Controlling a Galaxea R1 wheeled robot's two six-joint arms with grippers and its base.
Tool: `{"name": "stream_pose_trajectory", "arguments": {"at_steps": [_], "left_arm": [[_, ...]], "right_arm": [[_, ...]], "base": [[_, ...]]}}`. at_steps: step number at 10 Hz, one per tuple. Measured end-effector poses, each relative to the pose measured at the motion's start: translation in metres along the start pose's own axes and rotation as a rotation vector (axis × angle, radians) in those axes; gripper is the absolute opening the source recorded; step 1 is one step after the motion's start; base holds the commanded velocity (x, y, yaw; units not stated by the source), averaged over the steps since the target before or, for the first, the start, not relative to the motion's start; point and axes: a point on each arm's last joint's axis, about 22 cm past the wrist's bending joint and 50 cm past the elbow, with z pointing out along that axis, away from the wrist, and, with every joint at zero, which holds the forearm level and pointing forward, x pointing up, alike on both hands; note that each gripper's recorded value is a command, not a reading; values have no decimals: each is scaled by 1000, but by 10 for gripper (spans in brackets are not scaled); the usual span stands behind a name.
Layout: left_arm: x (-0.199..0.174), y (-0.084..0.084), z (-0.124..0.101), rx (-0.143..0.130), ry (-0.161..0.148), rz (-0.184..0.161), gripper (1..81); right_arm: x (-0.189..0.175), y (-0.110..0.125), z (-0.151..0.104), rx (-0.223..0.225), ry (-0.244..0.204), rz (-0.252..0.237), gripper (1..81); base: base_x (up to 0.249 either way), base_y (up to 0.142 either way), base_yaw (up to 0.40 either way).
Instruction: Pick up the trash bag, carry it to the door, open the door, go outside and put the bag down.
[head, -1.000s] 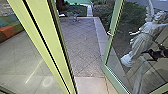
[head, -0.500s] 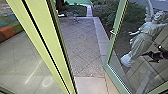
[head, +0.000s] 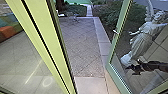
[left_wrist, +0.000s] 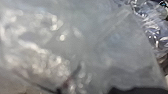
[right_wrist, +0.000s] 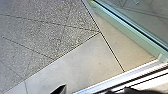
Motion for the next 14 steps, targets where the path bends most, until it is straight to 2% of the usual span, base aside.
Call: {"name": "stream_pose_trajectory", "arguments": {"at_steps": [2,3,6,9,11,14], "left_arm": [[0,2,0,-3,1,1,10],[1,2,0,-3,2,2,10],[10,5,0,-6,13,10,10],[10,11,2,-14,12,19,10],[18,14,1,-19,30,30,10],[51,27,-5,-42,113,80,10]], "right_arm": [[-53,-2,13,20,-95,-35,811],[-92,8,29,15,-163,-35,811],[-223,76,70,-24,-331,15,811],[-345,124,93,-17,-429,66,811],[-420,142,94,1,-471,95,811],[-479,126,96,79,-443,69,811]], "base": [[0,0,0],[0,0,0],[0,0,0],[0,0,0],[0,0,0],[0,0,0]]}}
